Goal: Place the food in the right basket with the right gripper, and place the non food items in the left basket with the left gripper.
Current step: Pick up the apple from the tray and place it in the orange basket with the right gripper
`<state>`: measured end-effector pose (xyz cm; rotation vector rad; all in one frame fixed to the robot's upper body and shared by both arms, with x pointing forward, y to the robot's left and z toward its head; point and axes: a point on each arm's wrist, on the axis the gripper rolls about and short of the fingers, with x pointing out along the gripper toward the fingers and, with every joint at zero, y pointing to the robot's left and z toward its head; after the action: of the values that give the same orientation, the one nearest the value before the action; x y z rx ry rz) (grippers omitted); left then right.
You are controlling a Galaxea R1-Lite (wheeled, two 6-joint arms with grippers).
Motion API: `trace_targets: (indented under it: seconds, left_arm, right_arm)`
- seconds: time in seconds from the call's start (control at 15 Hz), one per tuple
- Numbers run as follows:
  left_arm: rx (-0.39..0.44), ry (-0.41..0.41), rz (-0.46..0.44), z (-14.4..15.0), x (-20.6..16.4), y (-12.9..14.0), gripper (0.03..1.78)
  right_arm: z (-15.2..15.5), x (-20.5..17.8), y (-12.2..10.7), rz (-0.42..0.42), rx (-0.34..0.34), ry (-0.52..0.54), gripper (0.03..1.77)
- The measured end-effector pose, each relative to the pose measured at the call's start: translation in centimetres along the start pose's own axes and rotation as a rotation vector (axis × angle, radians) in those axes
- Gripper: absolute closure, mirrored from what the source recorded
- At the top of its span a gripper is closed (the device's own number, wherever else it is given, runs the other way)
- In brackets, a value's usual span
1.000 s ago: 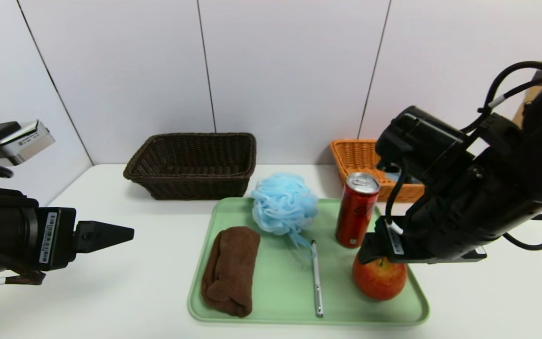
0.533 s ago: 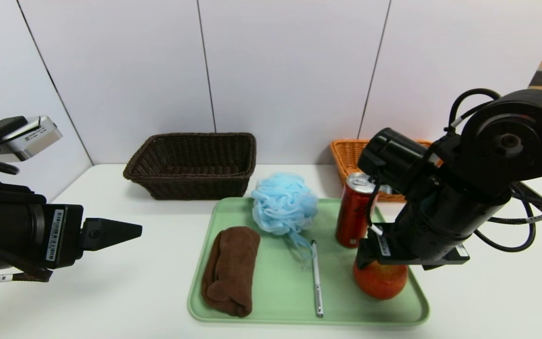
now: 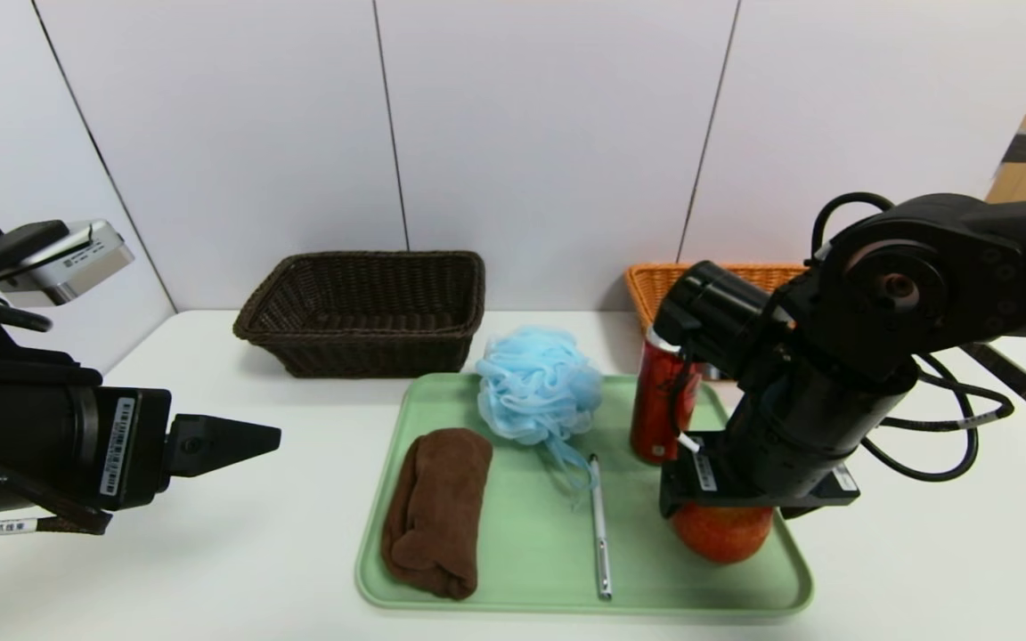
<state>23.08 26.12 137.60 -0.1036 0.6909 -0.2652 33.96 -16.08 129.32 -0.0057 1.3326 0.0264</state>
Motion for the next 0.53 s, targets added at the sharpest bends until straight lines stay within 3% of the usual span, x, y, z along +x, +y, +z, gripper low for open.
trace_targets:
  seconds: [0.33, 0.53]
  left_arm:
    - [0.002, 0.001, -0.002, -0.01, 0.01, -0.05, 0.12]
    - [0.007, 0.003, -0.008, -0.06, 0.00, -0.15, 0.12]
  right_arm:
    - [-0.07, 0.45, 0.42, -0.007, -0.010, 0.010, 0.09]
    - [-0.14, 0.35, 0.38, -0.006, -0.008, 0.010, 0.52]
